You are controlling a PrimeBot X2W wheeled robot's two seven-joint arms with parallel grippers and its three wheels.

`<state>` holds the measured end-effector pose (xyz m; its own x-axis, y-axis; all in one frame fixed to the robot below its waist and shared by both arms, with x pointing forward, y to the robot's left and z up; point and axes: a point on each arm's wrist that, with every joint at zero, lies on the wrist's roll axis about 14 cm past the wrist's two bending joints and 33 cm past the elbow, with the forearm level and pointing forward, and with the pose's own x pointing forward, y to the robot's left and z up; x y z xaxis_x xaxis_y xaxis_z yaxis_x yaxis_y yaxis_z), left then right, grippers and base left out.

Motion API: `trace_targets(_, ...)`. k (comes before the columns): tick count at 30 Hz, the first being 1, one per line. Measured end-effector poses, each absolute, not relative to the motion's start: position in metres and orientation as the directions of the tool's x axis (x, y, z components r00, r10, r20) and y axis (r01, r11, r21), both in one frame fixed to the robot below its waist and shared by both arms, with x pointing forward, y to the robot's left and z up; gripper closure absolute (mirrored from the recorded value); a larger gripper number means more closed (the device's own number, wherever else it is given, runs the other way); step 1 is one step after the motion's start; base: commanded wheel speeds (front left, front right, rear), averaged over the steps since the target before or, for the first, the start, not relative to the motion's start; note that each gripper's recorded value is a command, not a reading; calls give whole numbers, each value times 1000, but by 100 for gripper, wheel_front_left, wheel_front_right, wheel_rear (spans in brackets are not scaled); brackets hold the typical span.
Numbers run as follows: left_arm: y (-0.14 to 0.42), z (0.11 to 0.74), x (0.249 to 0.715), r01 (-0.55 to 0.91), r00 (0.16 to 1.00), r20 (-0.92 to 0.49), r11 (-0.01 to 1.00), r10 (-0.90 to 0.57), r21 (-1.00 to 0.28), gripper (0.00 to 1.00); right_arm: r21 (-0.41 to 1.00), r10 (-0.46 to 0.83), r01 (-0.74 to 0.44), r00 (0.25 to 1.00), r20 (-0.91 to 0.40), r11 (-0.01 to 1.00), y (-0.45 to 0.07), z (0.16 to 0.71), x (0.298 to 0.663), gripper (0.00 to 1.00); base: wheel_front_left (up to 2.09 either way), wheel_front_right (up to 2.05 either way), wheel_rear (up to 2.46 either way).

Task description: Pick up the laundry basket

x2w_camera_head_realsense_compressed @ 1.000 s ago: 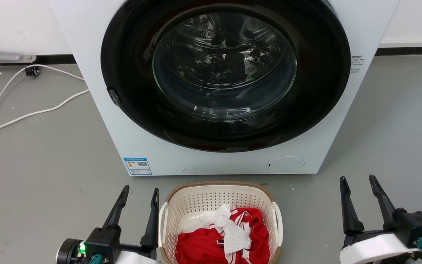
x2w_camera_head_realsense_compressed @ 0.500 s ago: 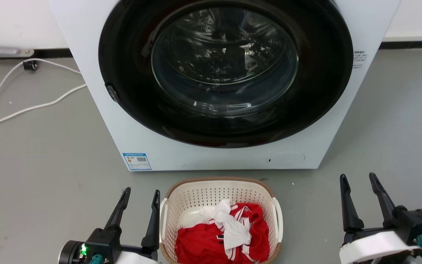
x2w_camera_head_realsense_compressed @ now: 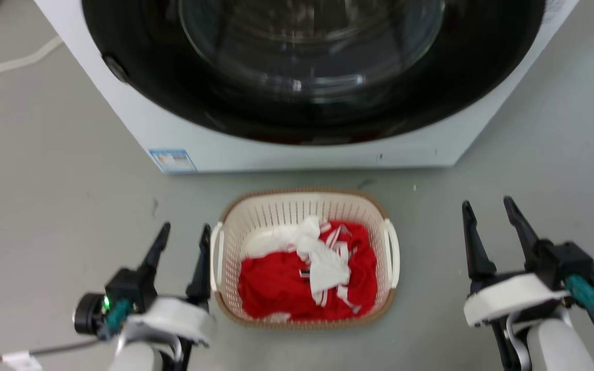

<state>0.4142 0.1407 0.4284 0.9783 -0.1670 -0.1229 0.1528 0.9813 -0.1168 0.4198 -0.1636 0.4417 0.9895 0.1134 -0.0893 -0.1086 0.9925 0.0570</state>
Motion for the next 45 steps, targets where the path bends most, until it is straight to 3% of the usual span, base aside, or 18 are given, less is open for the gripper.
trace_targets(13, 158, 302, 474, 149, 892, -416, 983, -179, -103, 0, 84, 187, -167, 892, -411, 982, -141, 311, 467, 0, 0, 0, 0)
trace_targets(27, 140, 196, 466, 234, 647, -710, 958, -280, -165, 0, 139, 230, -191, 630, -741, 972, -122, 199, 467, 0, 0, 0, 0)
trace_targets(37, 147, 163, 453, 256, 453, -842, 948, -291, -190, 0, 166, 238, -203, 412, -879, 965, -114, 156, 454, 0, 0, 0, 0)
trace_targets(45, 146, 150, 441, 277, 342, -887, 935, -309, -219, 0, 174, 239, -211, 343, -908, 962, -110, 142, 453, 0, 0, 0, 0)
